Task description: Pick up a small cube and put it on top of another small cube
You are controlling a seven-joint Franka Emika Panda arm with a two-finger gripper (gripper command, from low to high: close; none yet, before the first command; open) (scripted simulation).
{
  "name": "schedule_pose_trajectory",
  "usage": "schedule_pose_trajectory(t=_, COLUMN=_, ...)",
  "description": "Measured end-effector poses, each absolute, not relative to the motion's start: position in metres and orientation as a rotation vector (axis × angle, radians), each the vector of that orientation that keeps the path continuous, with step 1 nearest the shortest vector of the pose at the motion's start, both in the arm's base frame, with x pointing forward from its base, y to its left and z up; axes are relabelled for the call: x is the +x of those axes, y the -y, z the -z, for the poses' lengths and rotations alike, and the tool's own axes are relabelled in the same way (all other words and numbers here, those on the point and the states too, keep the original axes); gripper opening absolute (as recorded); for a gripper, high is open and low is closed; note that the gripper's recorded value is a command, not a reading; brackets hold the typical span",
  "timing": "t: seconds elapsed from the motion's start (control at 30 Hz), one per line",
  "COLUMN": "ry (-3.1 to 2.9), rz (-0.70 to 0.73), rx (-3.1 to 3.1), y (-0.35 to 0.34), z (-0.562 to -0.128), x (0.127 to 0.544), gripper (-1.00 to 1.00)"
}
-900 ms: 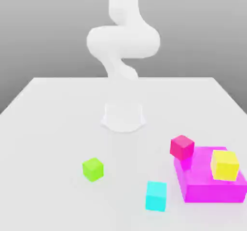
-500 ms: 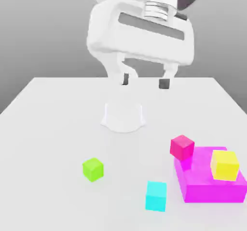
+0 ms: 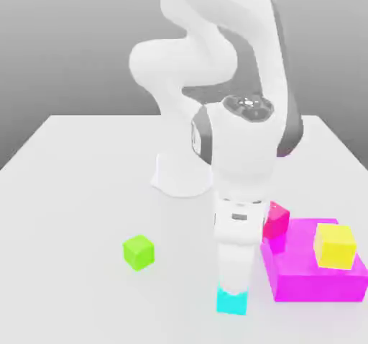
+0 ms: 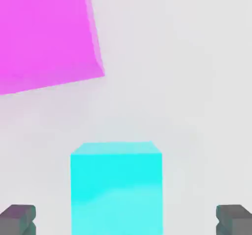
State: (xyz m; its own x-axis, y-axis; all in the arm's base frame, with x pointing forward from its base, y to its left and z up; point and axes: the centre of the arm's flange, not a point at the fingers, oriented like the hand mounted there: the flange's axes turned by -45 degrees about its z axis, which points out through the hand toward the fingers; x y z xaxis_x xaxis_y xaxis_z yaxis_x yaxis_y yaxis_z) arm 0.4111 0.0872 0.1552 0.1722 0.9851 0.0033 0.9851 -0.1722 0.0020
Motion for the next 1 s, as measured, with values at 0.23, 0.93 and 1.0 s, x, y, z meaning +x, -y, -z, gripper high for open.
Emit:
schedule_pose_trajectory(t=0.23, ry=2.023, rz=-0.002, rx=-2.401, y=-0.087, z=-0.135, x=0.409, gripper=-1.0)
schedule_pose_trajectory(t=0.93, ry=1.089, rz=-0.05, rx=-3.03, y=0.04, z=-0.233, x=0.36, gripper=-1.0)
schedule_pose_trajectory(t=1.0, ry=0.917, rz=-0.041, rx=-3.081, y=0.053, z=-0.237, x=0.349, gripper=-1.0)
